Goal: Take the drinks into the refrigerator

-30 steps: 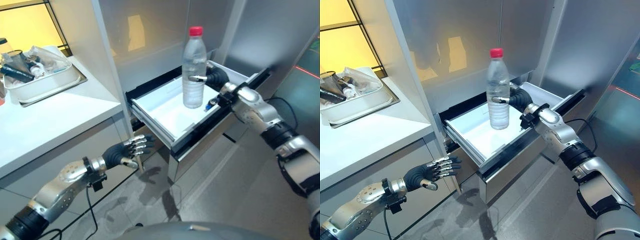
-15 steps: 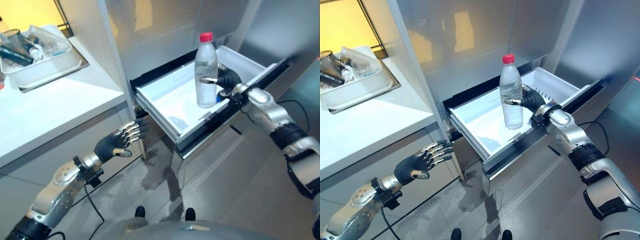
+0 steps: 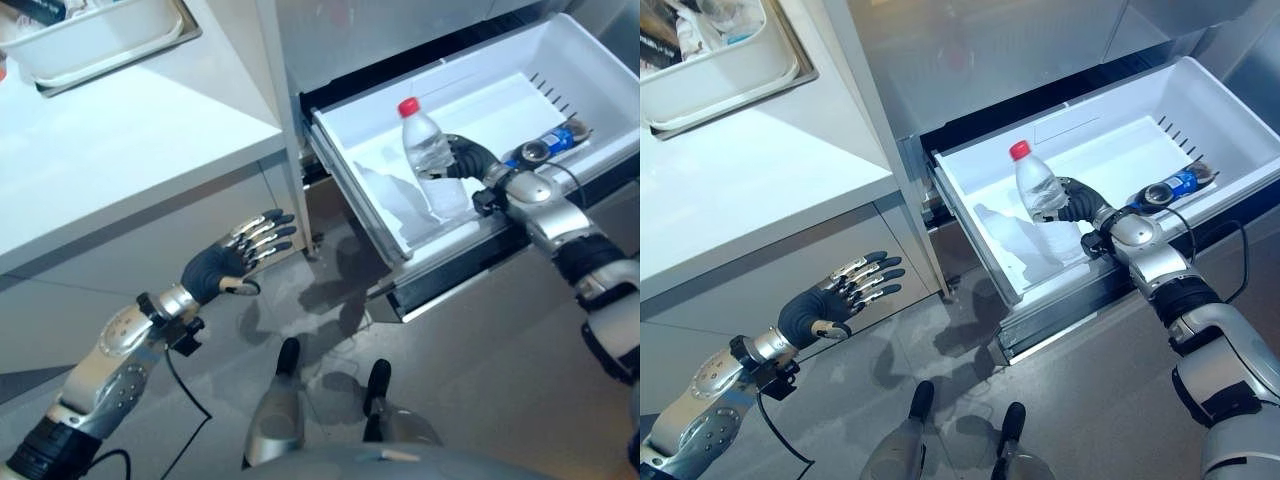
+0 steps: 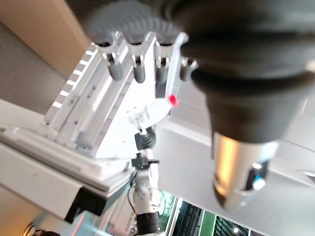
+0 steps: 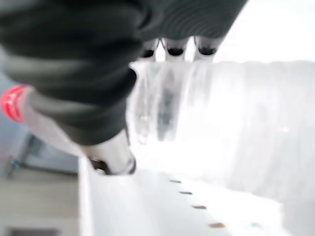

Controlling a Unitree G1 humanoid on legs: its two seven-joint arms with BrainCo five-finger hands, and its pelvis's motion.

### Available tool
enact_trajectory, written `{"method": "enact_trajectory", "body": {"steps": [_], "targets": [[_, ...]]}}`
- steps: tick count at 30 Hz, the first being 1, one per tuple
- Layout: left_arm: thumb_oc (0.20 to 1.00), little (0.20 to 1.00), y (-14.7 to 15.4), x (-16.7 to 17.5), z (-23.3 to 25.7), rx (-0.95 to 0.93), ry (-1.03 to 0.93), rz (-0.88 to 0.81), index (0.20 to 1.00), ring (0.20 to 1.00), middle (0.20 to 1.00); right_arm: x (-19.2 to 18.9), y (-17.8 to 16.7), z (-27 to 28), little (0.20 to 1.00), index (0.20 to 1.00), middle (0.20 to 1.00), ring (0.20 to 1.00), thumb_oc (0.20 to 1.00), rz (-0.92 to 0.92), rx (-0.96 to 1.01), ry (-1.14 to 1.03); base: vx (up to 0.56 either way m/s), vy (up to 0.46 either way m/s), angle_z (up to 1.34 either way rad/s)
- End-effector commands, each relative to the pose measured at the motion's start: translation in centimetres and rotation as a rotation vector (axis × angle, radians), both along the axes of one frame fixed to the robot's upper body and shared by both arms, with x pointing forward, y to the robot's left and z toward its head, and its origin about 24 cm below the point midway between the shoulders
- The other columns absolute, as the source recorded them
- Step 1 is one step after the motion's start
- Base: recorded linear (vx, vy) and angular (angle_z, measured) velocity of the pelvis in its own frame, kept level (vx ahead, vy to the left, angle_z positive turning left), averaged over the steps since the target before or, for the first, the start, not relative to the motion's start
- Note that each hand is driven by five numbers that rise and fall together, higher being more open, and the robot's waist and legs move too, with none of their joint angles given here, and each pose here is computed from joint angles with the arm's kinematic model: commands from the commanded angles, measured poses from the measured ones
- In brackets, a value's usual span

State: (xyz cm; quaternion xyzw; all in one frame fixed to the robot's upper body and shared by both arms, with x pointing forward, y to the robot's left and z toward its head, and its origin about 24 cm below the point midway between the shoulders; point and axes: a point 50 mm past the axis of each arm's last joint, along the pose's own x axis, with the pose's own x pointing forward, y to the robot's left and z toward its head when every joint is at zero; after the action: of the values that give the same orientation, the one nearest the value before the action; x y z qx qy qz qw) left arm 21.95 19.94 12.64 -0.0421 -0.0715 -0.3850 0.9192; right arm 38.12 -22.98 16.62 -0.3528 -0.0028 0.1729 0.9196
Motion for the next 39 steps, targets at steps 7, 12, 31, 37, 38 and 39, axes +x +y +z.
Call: {"method": "enact_trajectory", "body": {"steps": [7, 12, 31, 37, 38, 39], "targets": [[1.0, 1.0, -1.7, -0.5, 2.8, 0.006, -0.163, -0.082, 1.0, 1.0, 1.0, 1.2, 0.8, 2.9, 0.2, 0.2, 0.2, 0.2, 0.2, 0.036, -0.43, -0.121, -0.02, -0.017, 0.13], [1.0, 1.0, -2.0, -0.4, 3.1, 0.002, -0.187, -0.08, 1.0, 1.0, 1.0, 1.1, 1.0, 1.0, 0.2, 0.2, 0.2, 0.2, 0.2, 0.066, -0.515, -0.055, -0.01, -0.021, 0.07], [1.0, 1.0, -2.5, -0.2, 3.2, 0.01, -0.209, -0.104, 1.0, 1.0, 1.0, 0.8, 1.3, -1.8, 1.0, 1.0, 1.0, 1.0, 1.0, 0.092, -0.573, 0.032, -0.01, -0.002, 0.02], [1.0, 1.0, -2.4, -0.3, 3.3, 0.024, -0.204, -0.116, 1.0, 1.0, 1.0, 0.8, 1.6, -0.2, 1.0, 1.0, 1.0, 1.0, 1.0, 0.12, -0.596, -0.009, -0.01, 0.009, 0.02], [1.0, 1.0, -2.3, -0.3, 3.3, 0.027, -0.202, -0.117, 1.0, 1.0, 1.0, 0.7, 1.6, 0.2, 1.0, 1.0, 1.0, 1.0, 1.0, 0.124, -0.598, -0.023, 0.0, 0.0, 0.0], [1.0, 1.0, -2.3, -0.3, 3.2, 0.026, -0.198, -0.118, 1.0, 1.0, 1.0, 0.7, 1.2, 0.5, 1.0, 1.0, 1.0, 1.0, 1.0, 0.112, -0.603, -0.032, 0.0, 0.0, 0.0]]}}
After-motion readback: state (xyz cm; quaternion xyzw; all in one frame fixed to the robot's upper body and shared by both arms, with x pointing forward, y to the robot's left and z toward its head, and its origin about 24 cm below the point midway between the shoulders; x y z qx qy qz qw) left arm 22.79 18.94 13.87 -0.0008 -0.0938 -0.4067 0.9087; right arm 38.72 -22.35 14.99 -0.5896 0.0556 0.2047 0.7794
